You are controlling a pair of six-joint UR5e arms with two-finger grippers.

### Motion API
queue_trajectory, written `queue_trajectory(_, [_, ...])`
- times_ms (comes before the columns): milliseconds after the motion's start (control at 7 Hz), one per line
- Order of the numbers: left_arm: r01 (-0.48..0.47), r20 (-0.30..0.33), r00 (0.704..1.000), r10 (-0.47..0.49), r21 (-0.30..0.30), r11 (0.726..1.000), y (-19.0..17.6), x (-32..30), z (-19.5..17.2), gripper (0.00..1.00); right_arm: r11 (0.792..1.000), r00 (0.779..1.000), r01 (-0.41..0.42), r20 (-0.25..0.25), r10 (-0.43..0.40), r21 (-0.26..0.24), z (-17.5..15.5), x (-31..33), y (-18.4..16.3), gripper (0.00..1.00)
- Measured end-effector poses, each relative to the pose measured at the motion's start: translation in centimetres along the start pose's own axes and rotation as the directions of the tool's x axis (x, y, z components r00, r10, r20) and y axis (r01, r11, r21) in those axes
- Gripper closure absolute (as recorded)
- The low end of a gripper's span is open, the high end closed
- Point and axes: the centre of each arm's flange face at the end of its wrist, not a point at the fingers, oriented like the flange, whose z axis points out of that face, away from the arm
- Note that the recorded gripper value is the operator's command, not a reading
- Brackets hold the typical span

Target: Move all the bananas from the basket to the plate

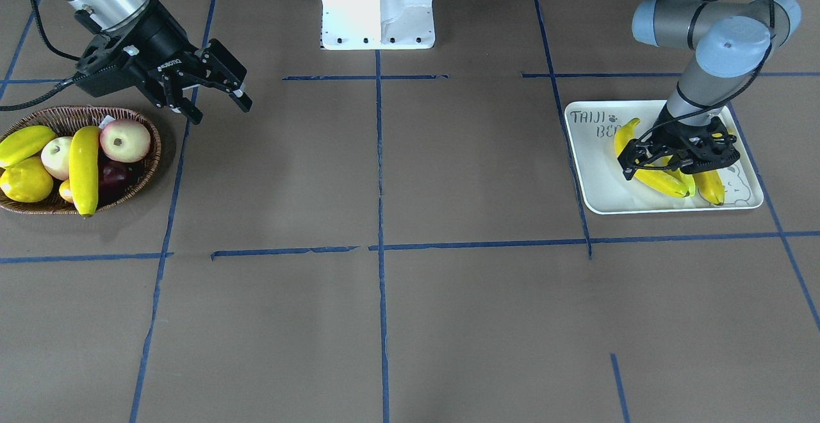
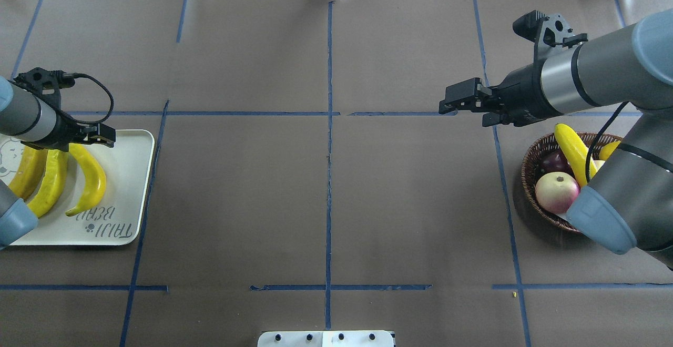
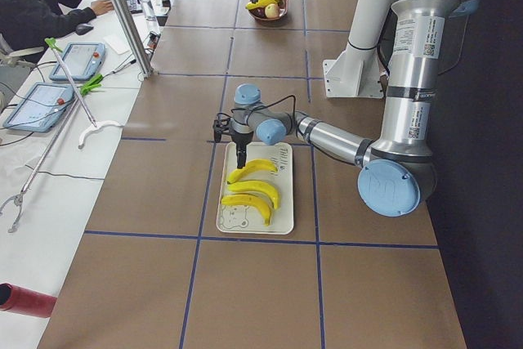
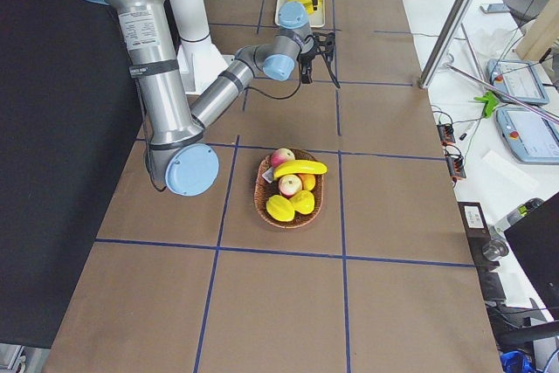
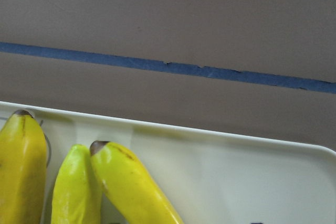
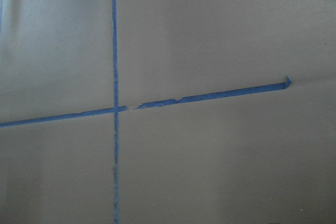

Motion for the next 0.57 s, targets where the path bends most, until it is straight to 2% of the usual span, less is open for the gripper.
queue_trajectory(286, [-0.004,-0.093,0.996,0.008,0.036,0.999,-1.1,5.4,-3.6,0.00,0.995,0.992,0.103,-0.076,-0.104,-0.017,-1.9,7.2,0.3,0.00])
queue_trajectory(571, [0.027,-0.173,0.985,-0.022,0.024,0.999,-1.9,10.5,-6.6,0.00,0.980,0.969,0.186,-0.150,-0.194,-0.068,-3.9,14.9,0.7,0.00])
